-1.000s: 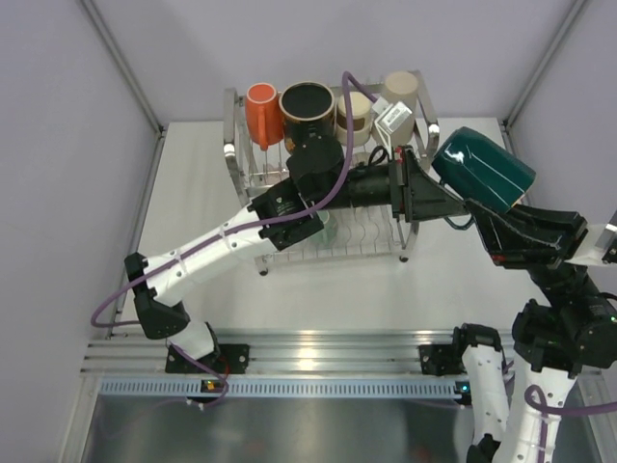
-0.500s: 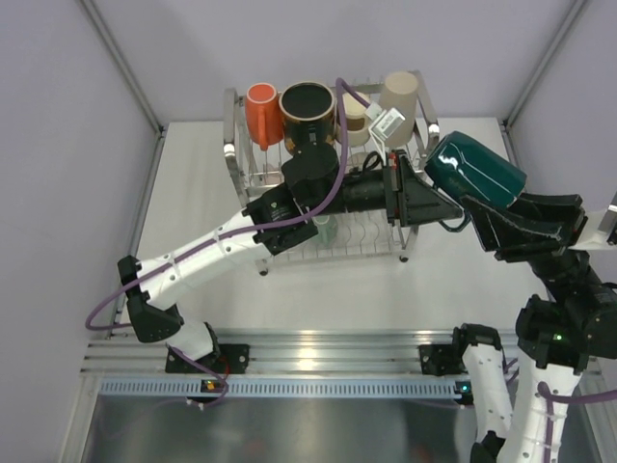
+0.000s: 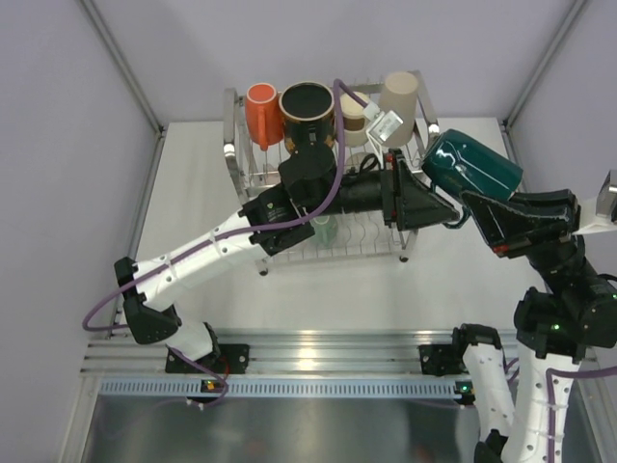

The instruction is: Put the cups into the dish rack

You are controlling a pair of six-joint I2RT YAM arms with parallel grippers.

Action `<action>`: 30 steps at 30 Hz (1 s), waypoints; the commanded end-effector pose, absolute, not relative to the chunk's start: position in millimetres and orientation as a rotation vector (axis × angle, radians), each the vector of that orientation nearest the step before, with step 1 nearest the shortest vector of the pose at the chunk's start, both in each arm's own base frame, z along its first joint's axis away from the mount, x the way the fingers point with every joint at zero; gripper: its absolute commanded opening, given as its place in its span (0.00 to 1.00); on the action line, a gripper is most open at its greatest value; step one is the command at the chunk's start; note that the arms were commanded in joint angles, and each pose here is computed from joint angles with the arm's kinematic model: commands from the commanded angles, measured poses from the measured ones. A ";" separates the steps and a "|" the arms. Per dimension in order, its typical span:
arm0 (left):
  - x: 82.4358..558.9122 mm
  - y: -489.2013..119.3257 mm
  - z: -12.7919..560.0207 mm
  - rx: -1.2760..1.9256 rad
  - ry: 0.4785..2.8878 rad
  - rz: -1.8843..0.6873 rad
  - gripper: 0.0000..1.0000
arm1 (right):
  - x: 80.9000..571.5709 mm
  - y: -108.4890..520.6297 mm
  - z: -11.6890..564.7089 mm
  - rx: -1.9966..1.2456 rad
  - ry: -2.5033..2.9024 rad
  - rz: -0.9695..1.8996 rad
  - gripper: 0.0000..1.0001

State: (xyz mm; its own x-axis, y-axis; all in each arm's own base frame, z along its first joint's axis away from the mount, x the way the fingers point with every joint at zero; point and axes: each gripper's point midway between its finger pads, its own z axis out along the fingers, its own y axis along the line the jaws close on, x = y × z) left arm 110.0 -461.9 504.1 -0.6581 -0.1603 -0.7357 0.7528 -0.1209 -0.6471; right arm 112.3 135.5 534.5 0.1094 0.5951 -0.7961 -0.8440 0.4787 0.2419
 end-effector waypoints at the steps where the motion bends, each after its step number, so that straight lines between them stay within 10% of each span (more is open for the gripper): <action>1: 74.1 -437.1 538.6 0.822 1.355 -1.914 0.45 | 113.8 115.8 563.4 -0.185 0.833 1.053 0.00; 19: 87.3 -476.1 536.3 0.807 1.361 -1.973 0.49 | 110.8 120.3 559.1 -0.190 0.838 1.133 0.00; 30: 91.3 -477.9 539.2 0.769 1.344 -1.982 0.00 | 105.7 128.9 547.3 -0.246 0.878 1.149 0.00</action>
State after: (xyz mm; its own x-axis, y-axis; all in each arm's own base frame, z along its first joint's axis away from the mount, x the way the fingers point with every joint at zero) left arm 105.0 -492.3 496.5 -0.6984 -0.0659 -0.7127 0.7093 -0.1966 -0.6769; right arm 121.8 124.3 540.5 0.1134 0.6876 -0.7172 -0.8405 0.4513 0.2998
